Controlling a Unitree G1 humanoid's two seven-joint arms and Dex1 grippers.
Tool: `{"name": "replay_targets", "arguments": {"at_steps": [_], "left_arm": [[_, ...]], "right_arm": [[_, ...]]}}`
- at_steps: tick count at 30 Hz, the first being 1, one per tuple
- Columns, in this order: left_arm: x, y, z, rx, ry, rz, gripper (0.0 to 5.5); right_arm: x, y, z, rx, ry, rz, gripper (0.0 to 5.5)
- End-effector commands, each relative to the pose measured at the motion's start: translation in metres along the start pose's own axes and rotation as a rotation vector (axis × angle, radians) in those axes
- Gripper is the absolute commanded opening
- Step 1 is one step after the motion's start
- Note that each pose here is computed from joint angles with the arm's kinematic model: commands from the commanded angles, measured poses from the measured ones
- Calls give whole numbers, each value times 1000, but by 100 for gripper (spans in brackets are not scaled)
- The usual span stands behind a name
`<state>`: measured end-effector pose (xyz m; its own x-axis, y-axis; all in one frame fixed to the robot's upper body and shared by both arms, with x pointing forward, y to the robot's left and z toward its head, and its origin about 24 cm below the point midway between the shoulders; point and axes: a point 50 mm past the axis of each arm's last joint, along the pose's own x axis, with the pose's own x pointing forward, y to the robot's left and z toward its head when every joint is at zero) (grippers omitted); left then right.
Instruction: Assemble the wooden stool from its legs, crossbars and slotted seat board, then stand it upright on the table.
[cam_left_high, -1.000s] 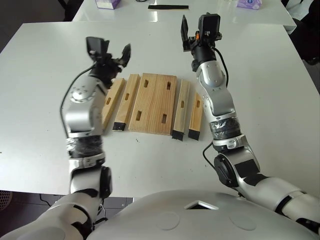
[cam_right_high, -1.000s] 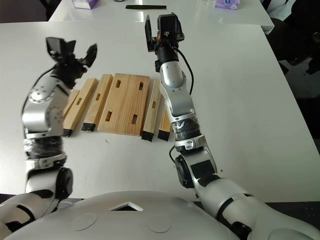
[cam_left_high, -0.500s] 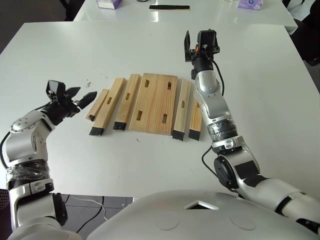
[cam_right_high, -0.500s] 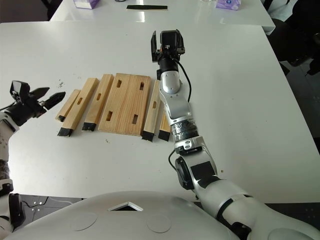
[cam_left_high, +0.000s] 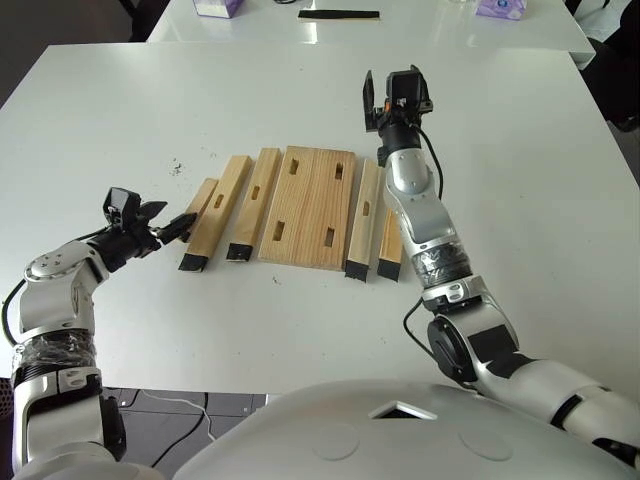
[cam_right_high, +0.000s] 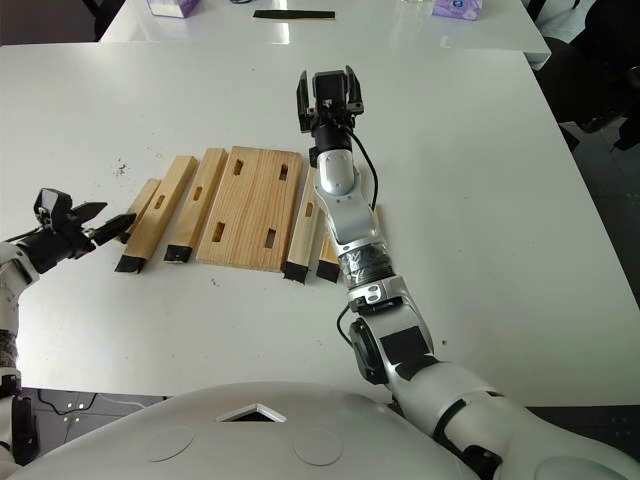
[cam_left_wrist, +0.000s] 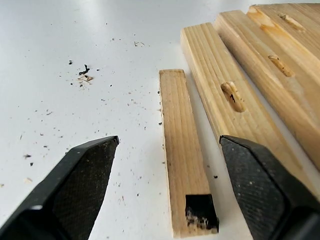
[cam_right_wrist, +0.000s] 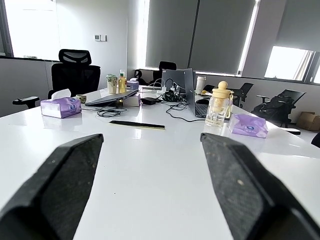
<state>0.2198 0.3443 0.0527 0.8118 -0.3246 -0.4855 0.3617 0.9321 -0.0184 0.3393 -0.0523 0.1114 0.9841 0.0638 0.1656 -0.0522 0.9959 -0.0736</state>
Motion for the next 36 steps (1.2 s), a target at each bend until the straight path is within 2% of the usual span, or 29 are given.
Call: {"name": "replay_targets", "arguments": {"at_steps": [1,8,21,25,30,33,36], "left_arm": [[-5,6,-8,33,64,14,376],[-4,-3,-20,45,103,-46,376],[-8,-8,-30,-1,111,-56,194],[-6,-6,-22,-17,65,-46,132],[0,-5,3,-72,-91,-23,132],[0,-2,49,-154,-351,25,132],[-1,-18,116,-235,-698,-63,132]], "right_arm": [[-2,0,3,6,-13,-9,358],[-2,0,1,-3,-12,-2,358],[-2,0,-2,-19,-2,8,358],[-2,1,-2,-17,-5,6,358],[-4,0,-2,10,-2,-8,358],[1,-13,5,78,-12,-17,358],[11,-34,15,224,-10,18,358]]}}
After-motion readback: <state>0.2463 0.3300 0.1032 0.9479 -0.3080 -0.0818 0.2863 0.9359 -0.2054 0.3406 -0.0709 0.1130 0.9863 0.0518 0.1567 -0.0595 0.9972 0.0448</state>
